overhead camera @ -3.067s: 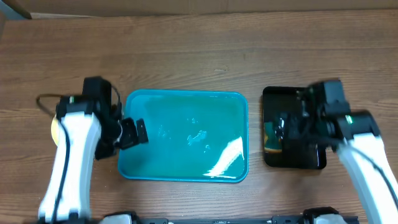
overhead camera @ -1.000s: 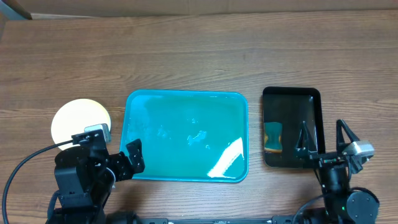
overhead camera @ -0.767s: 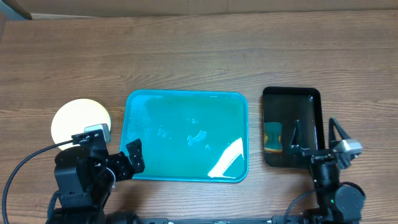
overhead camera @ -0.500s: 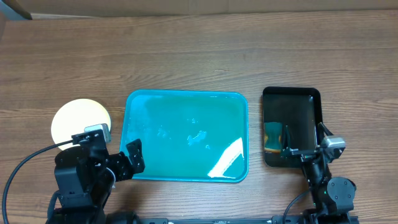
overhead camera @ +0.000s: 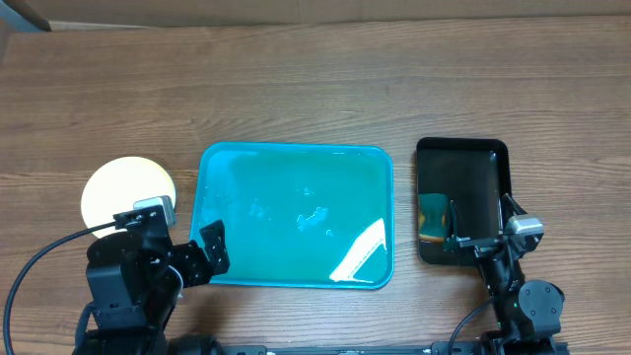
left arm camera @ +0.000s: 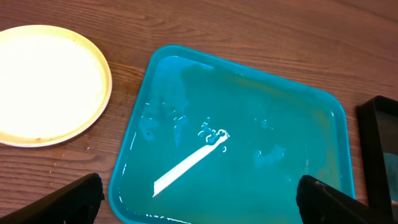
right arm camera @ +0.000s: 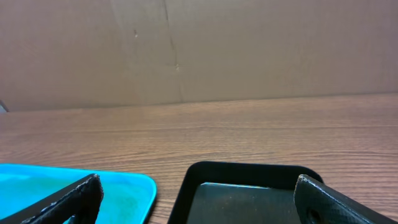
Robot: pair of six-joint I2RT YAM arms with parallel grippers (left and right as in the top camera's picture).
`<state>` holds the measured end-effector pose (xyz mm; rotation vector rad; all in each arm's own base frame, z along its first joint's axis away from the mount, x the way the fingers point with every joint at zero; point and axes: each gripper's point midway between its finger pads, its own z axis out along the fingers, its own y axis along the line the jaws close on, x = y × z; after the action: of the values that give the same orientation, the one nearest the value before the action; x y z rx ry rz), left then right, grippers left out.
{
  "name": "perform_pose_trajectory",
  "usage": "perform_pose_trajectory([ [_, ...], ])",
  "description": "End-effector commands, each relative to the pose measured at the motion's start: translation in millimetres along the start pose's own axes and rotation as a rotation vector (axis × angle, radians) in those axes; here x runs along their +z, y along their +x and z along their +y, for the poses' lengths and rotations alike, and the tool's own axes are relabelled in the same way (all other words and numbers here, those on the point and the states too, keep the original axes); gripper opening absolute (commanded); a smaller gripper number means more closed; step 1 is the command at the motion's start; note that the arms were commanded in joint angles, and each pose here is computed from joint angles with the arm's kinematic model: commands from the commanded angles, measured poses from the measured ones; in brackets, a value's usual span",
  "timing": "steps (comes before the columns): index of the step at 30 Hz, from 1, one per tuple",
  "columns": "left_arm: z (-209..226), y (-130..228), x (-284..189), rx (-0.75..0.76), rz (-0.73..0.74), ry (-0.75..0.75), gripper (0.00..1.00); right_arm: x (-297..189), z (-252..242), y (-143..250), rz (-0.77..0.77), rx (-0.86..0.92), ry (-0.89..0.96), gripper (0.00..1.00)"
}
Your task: Clean dirty plates on tray and stack at the side
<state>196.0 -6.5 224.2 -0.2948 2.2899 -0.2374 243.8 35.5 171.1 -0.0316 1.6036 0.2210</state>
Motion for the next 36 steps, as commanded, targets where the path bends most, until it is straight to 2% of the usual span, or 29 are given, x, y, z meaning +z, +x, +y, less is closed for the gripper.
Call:
perform_pose_trajectory([
  [1, 0.2, 1.2, 0.9, 0.016, 0.003, -0.002, 1.00, 0.0, -0.7, 0.8, -0.007, -0.007, 0.000, 1.00],
  [23, 0.7, 1.7, -4.0, 0.020, -0.015, -0.005, 1.00, 0.0, -0.7, 0.8, -0.007, -0.007, 0.000, 1.00],
  [30, 9.1, 11.2, 1.9, 0.038, -0.178, 0.001, 1.00, 0.0, -0.7, 0.8, -0.007, -0.007, 0.000, 1.00],
  [36, 0.2, 18.1, 29.4, 0.082, -0.371, 0.129, 1.00, 0.0, -0.7, 0.8, -0.007, -0.007, 0.000, 1.00],
])
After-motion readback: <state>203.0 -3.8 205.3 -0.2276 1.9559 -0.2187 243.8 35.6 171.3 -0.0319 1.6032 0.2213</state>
